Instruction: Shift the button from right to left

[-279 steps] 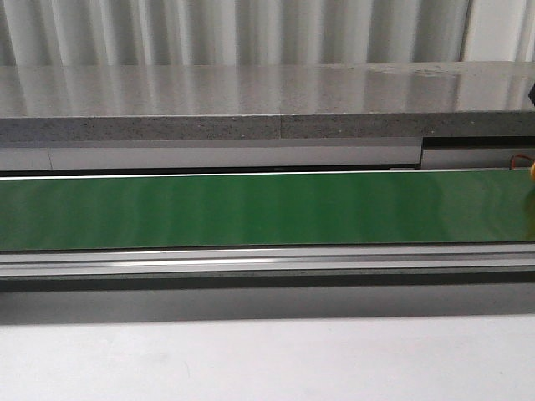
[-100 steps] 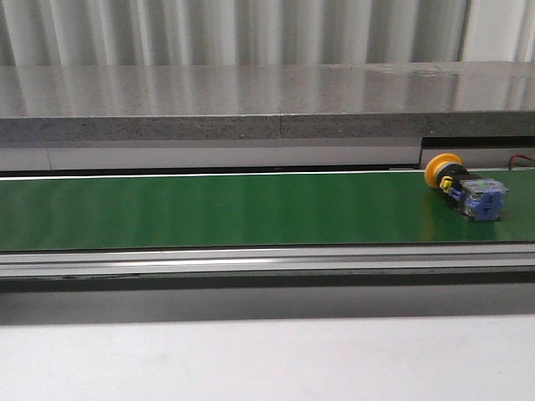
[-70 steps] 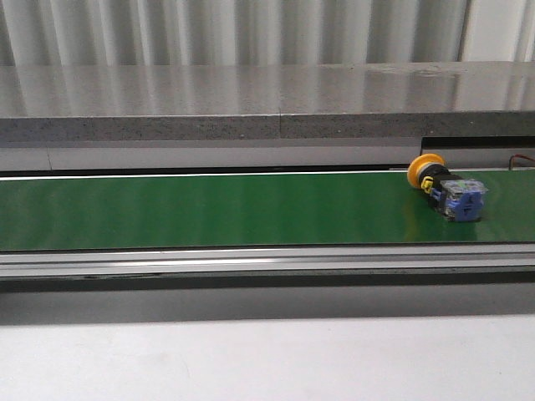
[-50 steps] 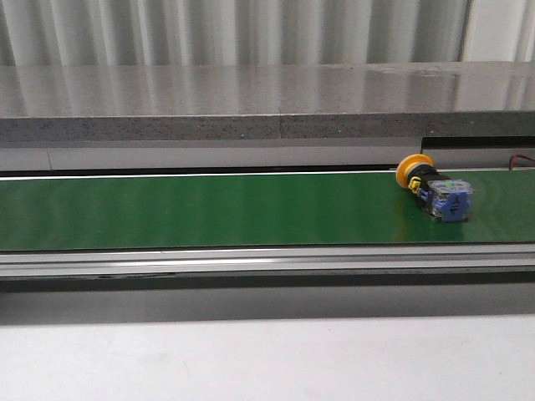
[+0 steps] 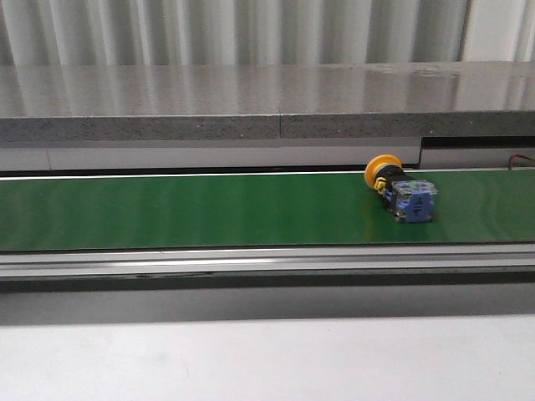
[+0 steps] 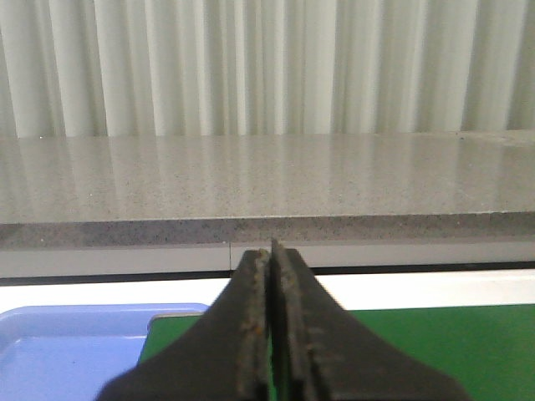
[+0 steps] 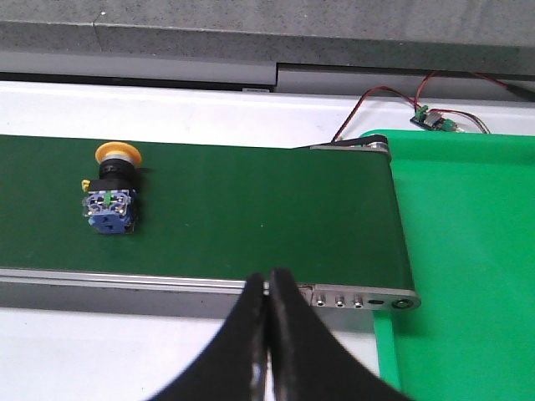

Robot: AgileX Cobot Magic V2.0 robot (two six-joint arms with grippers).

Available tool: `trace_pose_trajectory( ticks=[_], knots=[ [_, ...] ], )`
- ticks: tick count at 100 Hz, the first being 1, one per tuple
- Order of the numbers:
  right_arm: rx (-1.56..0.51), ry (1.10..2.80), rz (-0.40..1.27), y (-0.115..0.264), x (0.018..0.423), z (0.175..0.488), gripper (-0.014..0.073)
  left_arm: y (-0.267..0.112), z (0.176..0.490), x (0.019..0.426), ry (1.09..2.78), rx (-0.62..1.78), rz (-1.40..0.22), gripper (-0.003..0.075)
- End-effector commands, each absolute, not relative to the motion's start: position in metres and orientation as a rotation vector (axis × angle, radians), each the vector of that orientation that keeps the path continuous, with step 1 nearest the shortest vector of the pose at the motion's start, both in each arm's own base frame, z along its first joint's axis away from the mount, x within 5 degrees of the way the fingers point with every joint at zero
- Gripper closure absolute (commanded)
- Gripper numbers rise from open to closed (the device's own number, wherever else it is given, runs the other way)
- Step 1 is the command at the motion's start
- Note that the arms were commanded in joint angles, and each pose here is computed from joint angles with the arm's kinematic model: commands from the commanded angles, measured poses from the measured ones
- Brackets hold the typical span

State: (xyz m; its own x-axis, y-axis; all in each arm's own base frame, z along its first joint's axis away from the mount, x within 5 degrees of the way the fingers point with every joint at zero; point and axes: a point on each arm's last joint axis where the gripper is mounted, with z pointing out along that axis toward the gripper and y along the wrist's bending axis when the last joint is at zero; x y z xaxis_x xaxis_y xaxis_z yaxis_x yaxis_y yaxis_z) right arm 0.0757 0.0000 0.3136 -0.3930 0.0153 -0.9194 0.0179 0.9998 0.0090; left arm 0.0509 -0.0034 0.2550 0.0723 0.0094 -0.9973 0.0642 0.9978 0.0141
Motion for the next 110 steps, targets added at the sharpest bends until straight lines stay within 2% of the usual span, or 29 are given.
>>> trace_pose_trajectory(
  ticks=[1, 22, 36, 49, 94, 101, 106, 110],
  knots=[
    [0.024, 1.891, -0.012, -0.001, 0.077, 0.327, 0.0661, -0.004, 0.294, 0.052, 1.463, 0.043, -0.080, 0.0740],
    [0.024, 1.891, -0.012, -0.001, 0.077, 0.327, 0.0661, -0.008, 0.341, 0.071, 1.714, 0.052, -0.103, 0.0740],
    [0.024, 1.891, -0.012, -0.001, 0.077, 0.327, 0.0661, -0.010, 0.360, 0.086, 1.852, 0.058, -0.116, 0.0740],
    [0.024, 1.891, -0.012, -0.001, 0.077, 0.327, 0.0661, -0.013, 0.362, 0.096, 1.958, 0.053, -0.158, 0.0740],
    [0.024, 1.891, -0.012, -0.001, 0.077, 0.327, 0.0661, -0.014, 0.358, 0.102, 2.011, 0.055, -0.158, 0.0736],
    [0.024, 1.891, -0.012, -0.001, 0.077, 0.327, 0.0661, -0.014, 0.358, 0.102, 2.011, 0.055, -0.158, 0.0690],
    [0.024, 1.891, -0.012, -0.001, 0.077, 0.327, 0.0661, -0.014, 0.358, 0.102, 2.011, 0.055, -0.158, 0.0617],
    [0.024, 1.891, -0.012, -0.001, 0.077, 0.327, 0.0661, -0.014, 0.358, 0.102, 2.011, 0.055, -0.158, 0.0529]
  ],
)
